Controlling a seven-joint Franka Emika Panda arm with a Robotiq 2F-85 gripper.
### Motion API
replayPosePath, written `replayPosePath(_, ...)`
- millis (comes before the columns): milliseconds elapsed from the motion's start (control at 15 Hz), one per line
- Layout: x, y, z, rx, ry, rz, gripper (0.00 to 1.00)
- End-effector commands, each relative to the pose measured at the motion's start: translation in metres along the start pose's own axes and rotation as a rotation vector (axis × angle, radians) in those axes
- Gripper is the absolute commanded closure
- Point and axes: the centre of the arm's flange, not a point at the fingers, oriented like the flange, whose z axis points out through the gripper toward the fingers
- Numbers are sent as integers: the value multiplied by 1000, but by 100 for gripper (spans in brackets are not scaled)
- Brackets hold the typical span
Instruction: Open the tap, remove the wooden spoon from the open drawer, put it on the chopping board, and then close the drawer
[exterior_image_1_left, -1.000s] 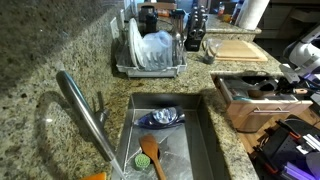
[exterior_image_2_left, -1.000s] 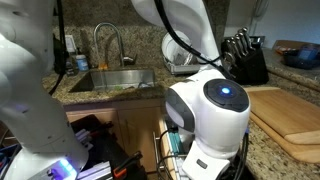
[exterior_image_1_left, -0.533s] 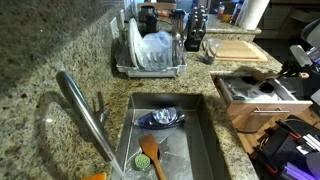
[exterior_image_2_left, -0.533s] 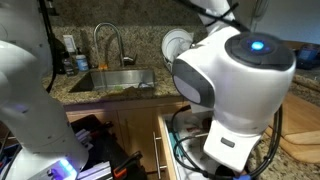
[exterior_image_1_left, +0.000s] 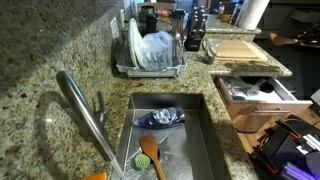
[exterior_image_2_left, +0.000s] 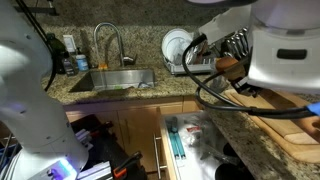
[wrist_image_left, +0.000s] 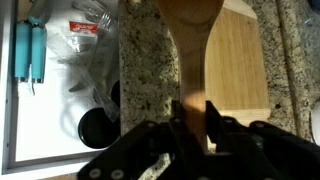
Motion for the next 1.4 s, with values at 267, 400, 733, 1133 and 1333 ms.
replayPosePath(267, 16, -39, 3, -70, 66, 44, 94)
replayPosePath(400, 40, -86, 4, -111, 175, 100, 94)
replayPosePath(733, 39, -96, 15, -111, 244, 145, 94)
replayPosePath(1133, 49, -107, 43, -157, 279, 159, 94)
replayPosePath(1333, 69, -148, 80, -179, 348, 205, 94)
